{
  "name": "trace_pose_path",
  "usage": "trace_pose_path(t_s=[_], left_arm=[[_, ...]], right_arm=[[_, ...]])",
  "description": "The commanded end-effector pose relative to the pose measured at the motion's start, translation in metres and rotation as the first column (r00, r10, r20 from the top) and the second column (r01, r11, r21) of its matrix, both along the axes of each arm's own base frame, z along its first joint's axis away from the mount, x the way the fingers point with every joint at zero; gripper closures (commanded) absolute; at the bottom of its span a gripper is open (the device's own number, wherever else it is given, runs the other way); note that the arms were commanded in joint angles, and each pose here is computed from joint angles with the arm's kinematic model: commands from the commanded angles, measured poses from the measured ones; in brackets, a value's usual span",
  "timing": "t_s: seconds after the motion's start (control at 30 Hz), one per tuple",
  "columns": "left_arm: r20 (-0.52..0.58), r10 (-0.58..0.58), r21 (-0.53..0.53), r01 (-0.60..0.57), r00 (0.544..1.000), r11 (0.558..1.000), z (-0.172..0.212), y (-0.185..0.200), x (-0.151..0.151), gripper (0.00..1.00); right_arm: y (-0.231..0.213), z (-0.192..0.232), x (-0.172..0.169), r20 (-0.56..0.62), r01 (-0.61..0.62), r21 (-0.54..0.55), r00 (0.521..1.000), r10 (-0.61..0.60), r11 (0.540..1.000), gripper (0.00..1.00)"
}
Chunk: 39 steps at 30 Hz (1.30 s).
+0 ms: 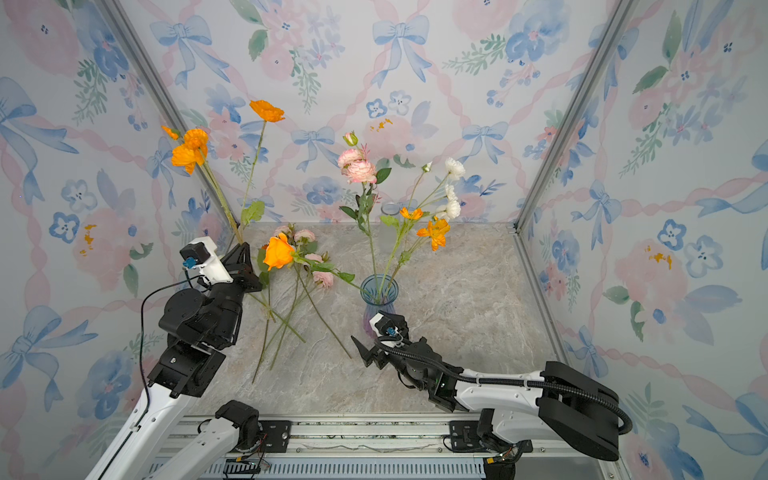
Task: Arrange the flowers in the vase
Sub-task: 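Lift the orange poppies with the left gripper and swing toward the vase, then carry the poppies over the vase mouth and lower the stems inside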
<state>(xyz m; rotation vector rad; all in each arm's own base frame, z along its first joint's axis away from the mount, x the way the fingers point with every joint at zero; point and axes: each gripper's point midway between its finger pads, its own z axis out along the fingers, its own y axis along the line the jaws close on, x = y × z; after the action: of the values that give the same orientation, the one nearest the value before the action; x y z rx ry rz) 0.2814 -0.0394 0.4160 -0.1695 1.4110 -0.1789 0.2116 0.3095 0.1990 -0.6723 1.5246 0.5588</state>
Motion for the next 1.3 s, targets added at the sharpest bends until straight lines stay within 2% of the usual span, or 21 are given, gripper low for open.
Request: trace_pose_path(t_s=[0.0, 0.13, 0.2, 0.27, 0.33, 0.4, 0.47, 0.57, 0.67, 0.77, 0.87, 1.0, 1.27], left_arm=[[0.142, -0.021, 0.028, 0.017, 0.99, 0.999, 0.04, 0.001, -0.019, 1.0], [0.241, -0.113, 0.09, 0.093, 0.964, 0.992, 0.068, -0.012, -0.036, 1.0], [0.291, -0.235, 0.127, 0.206, 0.927, 0.97, 0.082, -0.031, -0.047, 1.0], [0.328, -0.395, 0.16, 0.362, 0.858, 0.918, 0.089, -0.059, -0.057, 1.0], [0.335, -0.553, 0.192, 0.52, 0.763, 0.833, 0.09, -0.089, -0.066, 1.0], [0.33, -0.663, 0.212, 0.632, 0.672, 0.745, 0.088, -0.12, -0.073, 1.0], [0.316, -0.726, 0.28, 0.67, 0.611, 0.687, 0.082, -0.154, -0.081, 1.0], [0.303, -0.776, 0.388, 0.672, 0.554, 0.631, 0.078, -0.201, -0.097, 1.0], [0.309, -0.795, 0.441, 0.662, 0.522, 0.606, 0.08, -0.238, -0.102, 1.0], [0.36, -0.787, 0.451, 0.645, 0.501, 0.617, 0.081, -0.261, -0.101, 1.0], [0.449, -0.742, 0.416, 0.618, 0.499, 0.667, 0.084, -0.269, -0.097, 1.0], [0.496, -0.661, 0.352, 0.565, 0.564, 0.746, 0.074, -0.276, -0.077, 1.0], [0.501, -0.621, 0.343, 0.52, 0.603, 0.782, 0.029, -0.3, -0.063, 1.0]], right_arm=[[-0.01, 0.004, 0.003, -0.001, 0.027, 0.025, 1.0, -0.027, 0.999, 0.03], [-0.014, 0.004, 0.007, 0.0, 0.048, 0.029, 0.999, -0.048, 0.998, 0.03], [-0.017, 0.005, 0.008, 0.002, 0.055, 0.033, 0.998, -0.055, 0.998, 0.03], [-0.021, 0.006, 0.01, 0.002, 0.07, 0.035, 0.998, -0.07, 0.997, 0.03], [-0.026, 0.006, 0.013, 0.001, 0.093, 0.037, 0.996, -0.093, 0.995, 0.03], [-0.033, 0.007, 0.016, -0.007, 0.113, 0.051, 0.994, -0.113, 0.992, 0.03], [-0.041, 0.008, 0.02, -0.021, 0.135, 0.069, 0.991, -0.133, 0.988, 0.03], [-0.052, 0.009, 0.025, -0.037, 0.166, 0.089, 0.986, -0.163, 0.982, 0.03], [-0.059, 0.011, 0.028, -0.044, 0.187, 0.098, 0.982, -0.183, 0.978, 0.03], [-0.061, 0.009, 0.03, -0.053, 0.195, 0.099, 0.98, -0.191, 0.976, 0.03], [-0.065, 0.011, 0.031, -0.051, 0.21, 0.104, 0.977, -0.205, 0.972, 0.03], [-0.077, 0.012, 0.033, -0.048, 0.254, 0.108, 0.967, -0.25, 0.961, 0.03], [-0.084, 0.012, 0.037, -0.072, 0.274, 0.128, 0.961, -0.267, 0.953, 0.03]])
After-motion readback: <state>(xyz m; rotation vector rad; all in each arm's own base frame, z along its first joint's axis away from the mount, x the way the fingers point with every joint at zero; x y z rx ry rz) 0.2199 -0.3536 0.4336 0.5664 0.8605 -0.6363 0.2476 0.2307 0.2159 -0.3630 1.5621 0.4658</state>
